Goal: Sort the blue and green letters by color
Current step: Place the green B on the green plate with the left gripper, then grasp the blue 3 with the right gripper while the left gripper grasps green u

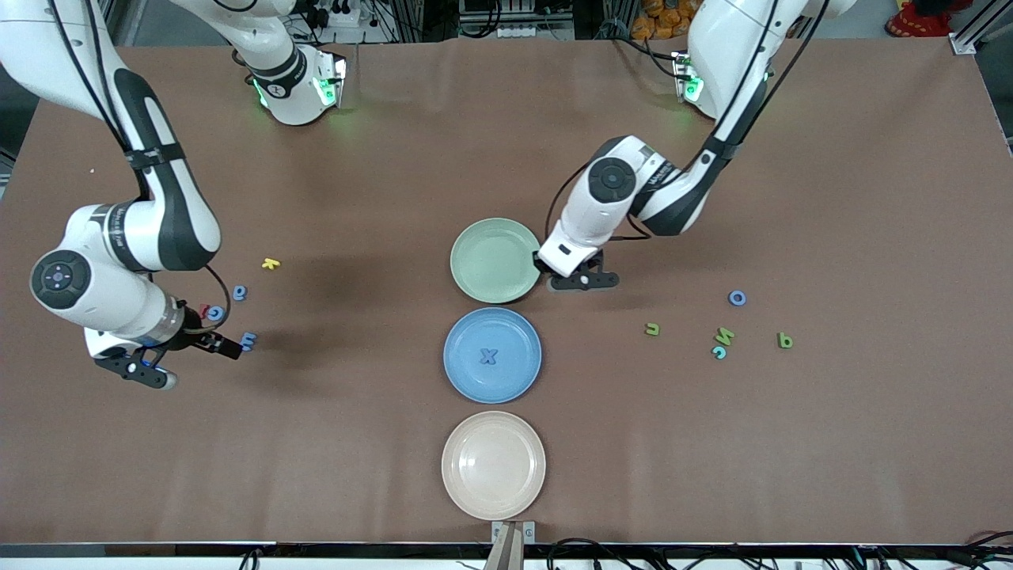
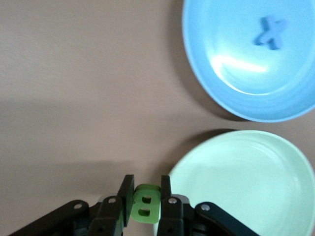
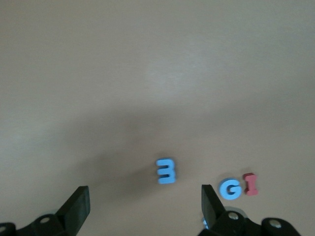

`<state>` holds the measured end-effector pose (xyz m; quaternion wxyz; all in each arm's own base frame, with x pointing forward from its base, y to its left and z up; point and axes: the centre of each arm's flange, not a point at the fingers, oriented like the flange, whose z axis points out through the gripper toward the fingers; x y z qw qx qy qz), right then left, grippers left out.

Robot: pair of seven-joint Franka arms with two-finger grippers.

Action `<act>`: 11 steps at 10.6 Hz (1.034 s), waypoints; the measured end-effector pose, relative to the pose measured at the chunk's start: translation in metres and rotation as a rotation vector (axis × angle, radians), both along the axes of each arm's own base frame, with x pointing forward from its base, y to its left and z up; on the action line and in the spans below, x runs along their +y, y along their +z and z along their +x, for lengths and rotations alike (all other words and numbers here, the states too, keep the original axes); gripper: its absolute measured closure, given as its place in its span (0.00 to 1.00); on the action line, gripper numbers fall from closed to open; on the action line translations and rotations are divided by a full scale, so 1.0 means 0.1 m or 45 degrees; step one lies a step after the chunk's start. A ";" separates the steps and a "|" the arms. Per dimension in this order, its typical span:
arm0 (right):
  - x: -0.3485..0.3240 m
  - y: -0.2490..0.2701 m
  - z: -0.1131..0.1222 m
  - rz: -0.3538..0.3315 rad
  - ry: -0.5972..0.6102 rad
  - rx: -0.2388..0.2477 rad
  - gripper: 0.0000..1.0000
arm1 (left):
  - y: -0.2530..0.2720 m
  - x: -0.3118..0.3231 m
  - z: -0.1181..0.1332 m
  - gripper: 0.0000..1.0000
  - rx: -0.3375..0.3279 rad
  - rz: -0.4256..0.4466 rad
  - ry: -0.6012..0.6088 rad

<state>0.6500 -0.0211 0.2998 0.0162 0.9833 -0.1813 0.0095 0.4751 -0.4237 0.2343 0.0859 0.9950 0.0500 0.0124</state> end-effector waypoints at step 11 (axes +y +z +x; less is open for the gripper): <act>-0.07 -1.33 -0.35 0.062 0.004 -0.106 0.04 | -0.06 -0.81 -0.21 0.18 -0.008 0.013 0.133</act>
